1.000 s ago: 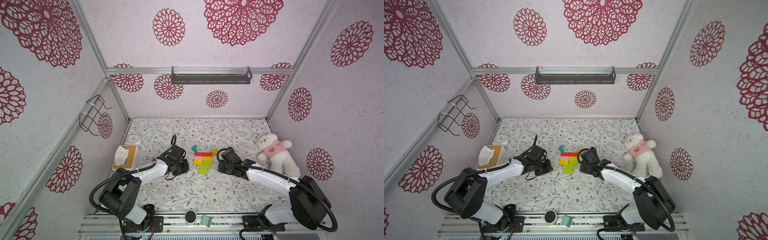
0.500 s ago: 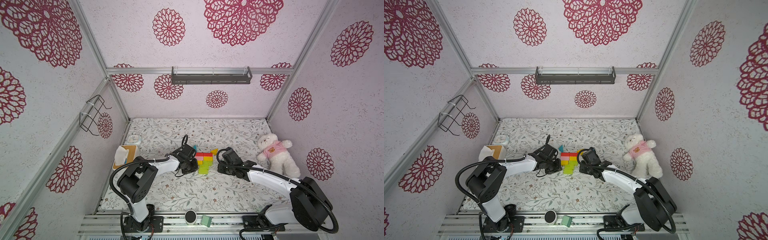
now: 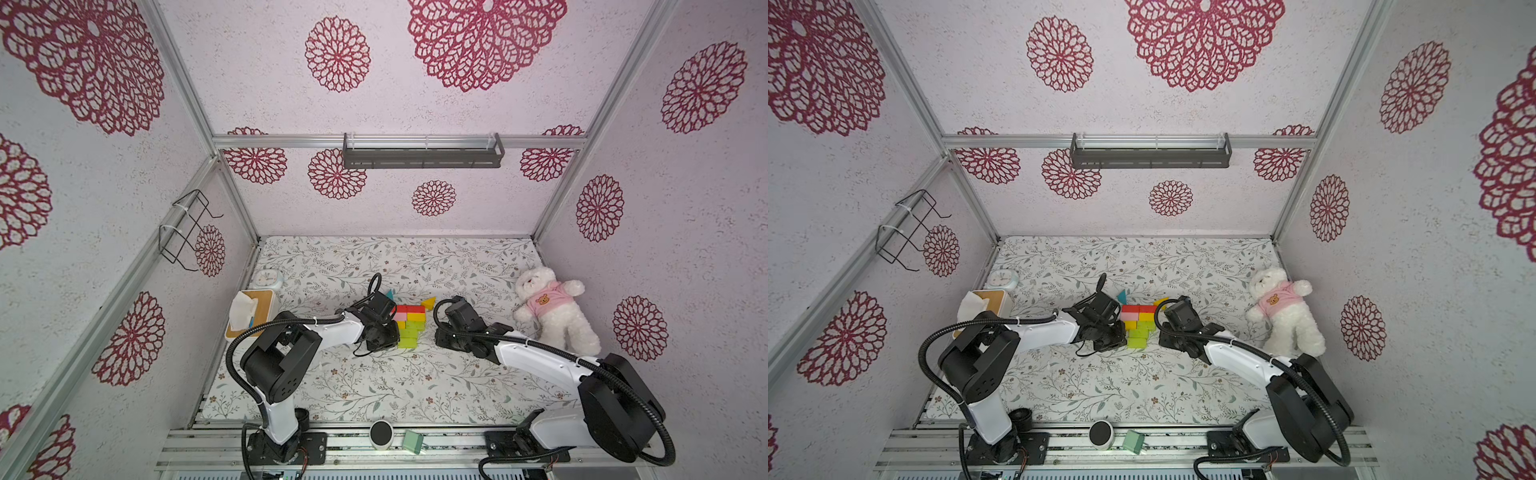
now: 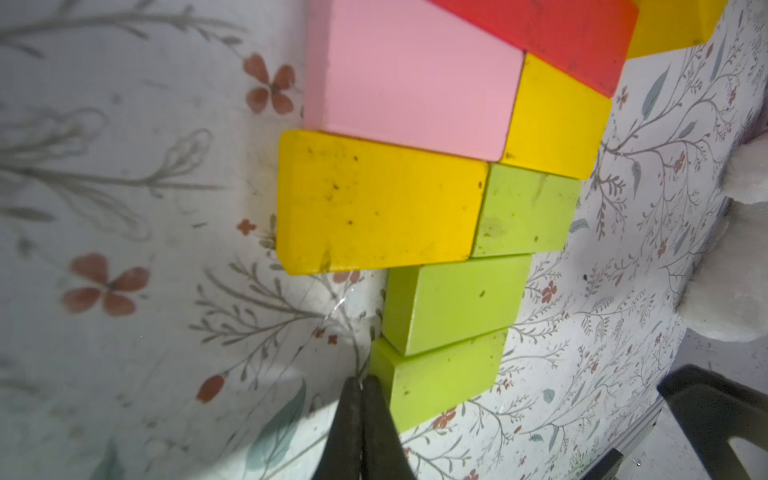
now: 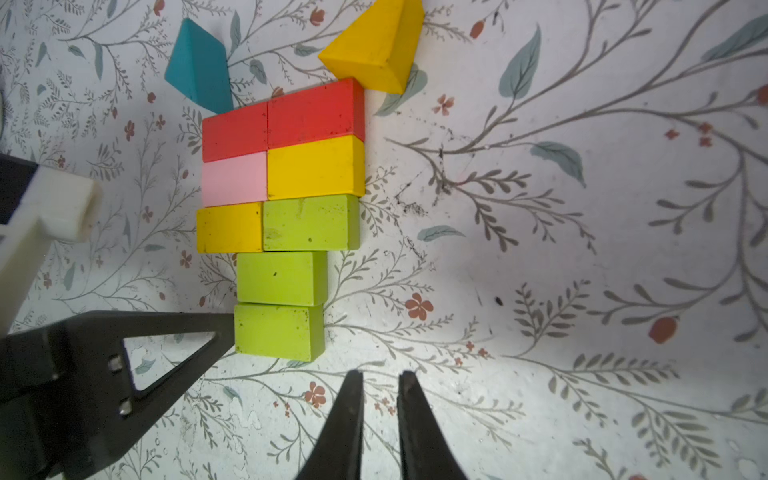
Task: Assemble a carrot with building blocks
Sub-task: Assemble the building block at the center of the board, then adjust the building block at the center of the board.
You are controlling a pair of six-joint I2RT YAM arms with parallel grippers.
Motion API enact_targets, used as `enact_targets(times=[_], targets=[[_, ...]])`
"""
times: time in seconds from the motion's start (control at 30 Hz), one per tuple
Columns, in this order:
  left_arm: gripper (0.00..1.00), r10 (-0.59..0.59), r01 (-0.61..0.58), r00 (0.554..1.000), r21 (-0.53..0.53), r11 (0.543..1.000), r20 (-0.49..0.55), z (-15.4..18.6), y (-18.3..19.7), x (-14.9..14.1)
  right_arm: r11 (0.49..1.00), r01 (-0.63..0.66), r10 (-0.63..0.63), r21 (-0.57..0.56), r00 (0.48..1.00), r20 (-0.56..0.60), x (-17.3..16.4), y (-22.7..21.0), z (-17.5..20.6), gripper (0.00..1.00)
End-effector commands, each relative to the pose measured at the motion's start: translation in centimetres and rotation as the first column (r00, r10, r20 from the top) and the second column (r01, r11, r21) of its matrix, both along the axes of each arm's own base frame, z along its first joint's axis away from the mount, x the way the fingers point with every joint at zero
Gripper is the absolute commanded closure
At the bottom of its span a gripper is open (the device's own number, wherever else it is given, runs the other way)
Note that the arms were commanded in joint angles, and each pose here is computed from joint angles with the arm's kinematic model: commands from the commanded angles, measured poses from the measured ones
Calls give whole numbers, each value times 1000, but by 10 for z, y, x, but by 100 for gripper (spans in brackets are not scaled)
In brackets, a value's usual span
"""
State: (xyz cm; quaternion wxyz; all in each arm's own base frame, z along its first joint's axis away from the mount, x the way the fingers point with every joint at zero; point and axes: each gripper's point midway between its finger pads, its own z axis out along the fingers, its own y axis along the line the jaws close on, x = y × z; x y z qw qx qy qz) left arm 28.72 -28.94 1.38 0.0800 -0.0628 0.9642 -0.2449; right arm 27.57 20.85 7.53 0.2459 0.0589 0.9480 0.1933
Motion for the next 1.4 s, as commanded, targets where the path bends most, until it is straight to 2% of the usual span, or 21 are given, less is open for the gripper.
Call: enact_targets(times=[0.0, 0.27, 0.63, 0.83, 1.1, 1.37], targets=[[95, 11, -11, 1000, 2, 1000, 0, 1, -4, 3, 1000, -9, 8, 26, 1000, 30, 3, 2, 11, 80], [95, 34, -34, 999, 26, 999, 18, 4, 2, 6, 1000, -11, 11, 23, 1000, 24, 2, 1, 7, 80], [94, 130, -136, 981, 31, 990, 146, 52, 43, 36, 1000, -16, 16, 9, 999, 39, 17, 3, 3, 80], [94, 177, -185, 976, 49, 982, 127, 40, 64, 54, 1000, -3, 2, 25, 999, 39, 32, 4, -2, 81], [95, 157, -162, 984, 64, 985, 78, 17, 57, 63, 999, 13, -14, 35, 999, 32, 45, 3, -5, 82], [95, 137, -140, 989, 42, 989, 56, 9, 47, 66, 999, 23, -24, 31, 999, 22, 44, -1, -8, 82]])
